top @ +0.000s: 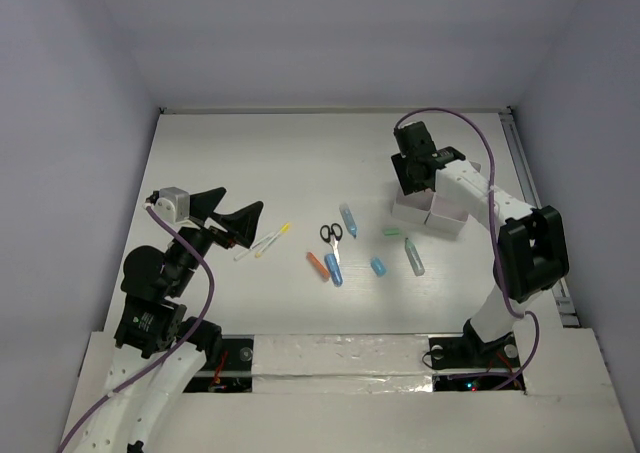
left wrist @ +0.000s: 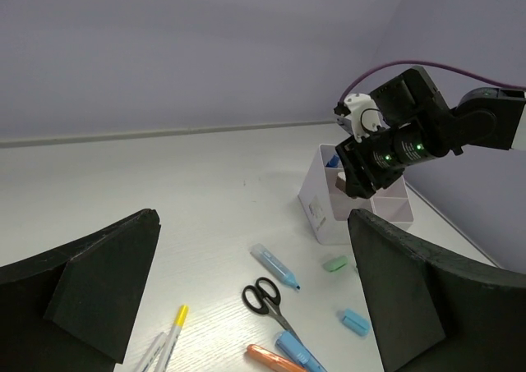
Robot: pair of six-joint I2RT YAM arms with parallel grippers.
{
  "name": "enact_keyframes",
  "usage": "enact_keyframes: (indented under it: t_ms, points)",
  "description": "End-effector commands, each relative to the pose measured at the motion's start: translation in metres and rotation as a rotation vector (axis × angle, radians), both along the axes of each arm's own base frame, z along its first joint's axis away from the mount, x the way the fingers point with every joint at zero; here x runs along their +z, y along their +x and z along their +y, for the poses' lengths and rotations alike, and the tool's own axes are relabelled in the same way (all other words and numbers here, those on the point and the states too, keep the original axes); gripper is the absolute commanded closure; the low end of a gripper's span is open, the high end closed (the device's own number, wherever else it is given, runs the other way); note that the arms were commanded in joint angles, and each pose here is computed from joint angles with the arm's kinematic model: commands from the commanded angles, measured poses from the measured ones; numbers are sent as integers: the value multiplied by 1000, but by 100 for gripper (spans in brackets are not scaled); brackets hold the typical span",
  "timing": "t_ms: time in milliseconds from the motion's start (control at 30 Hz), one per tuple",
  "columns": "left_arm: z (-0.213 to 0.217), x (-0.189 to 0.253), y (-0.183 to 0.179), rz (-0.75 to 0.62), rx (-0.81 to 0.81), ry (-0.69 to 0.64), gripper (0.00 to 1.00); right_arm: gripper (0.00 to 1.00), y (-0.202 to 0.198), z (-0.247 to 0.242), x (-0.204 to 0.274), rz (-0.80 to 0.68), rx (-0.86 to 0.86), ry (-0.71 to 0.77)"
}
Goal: Sort the stationery into containers
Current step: Place the stapler in the storage box.
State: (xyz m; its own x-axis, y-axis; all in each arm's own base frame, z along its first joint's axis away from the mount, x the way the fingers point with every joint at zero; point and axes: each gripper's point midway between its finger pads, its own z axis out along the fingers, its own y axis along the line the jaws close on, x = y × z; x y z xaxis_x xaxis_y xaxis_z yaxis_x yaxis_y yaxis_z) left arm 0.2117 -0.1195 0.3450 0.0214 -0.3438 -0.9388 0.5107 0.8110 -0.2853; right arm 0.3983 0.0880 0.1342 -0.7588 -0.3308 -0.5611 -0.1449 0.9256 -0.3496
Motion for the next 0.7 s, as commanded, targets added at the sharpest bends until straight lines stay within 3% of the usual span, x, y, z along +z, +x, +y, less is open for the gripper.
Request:
enact_keyframes:
  t_ms: [0, 167, 233, 367, 500, 533, 667]
  points:
    - [1, 28, -7, -85, -4, -19, 1, 41, 8, -8, 20, -46, -27, -25]
    - [1, 28, -7, -85, -6, -18, 1, 37, 6, -14, 25, -57, -48, -46]
    - [1, 29, -7, -87, -6, -19, 1, 31, 6, -16, 24, -60, -60, -55]
    - [1, 28, -7, -86, -7, -18, 1, 30, 5, -17, 27, -74, -84, -48]
    - [1, 28, -7, -85, -6, -18, 1, 31, 2, 19, 44, -124, 14, 141]
    - [1, 28, -7, -85, -6, -18, 1, 34, 1, 41, 55, -154, 73, 244]
    - [1, 28, -7, -86, -5, -17, 1, 46, -22, 107, 51, -141, 234, 413]
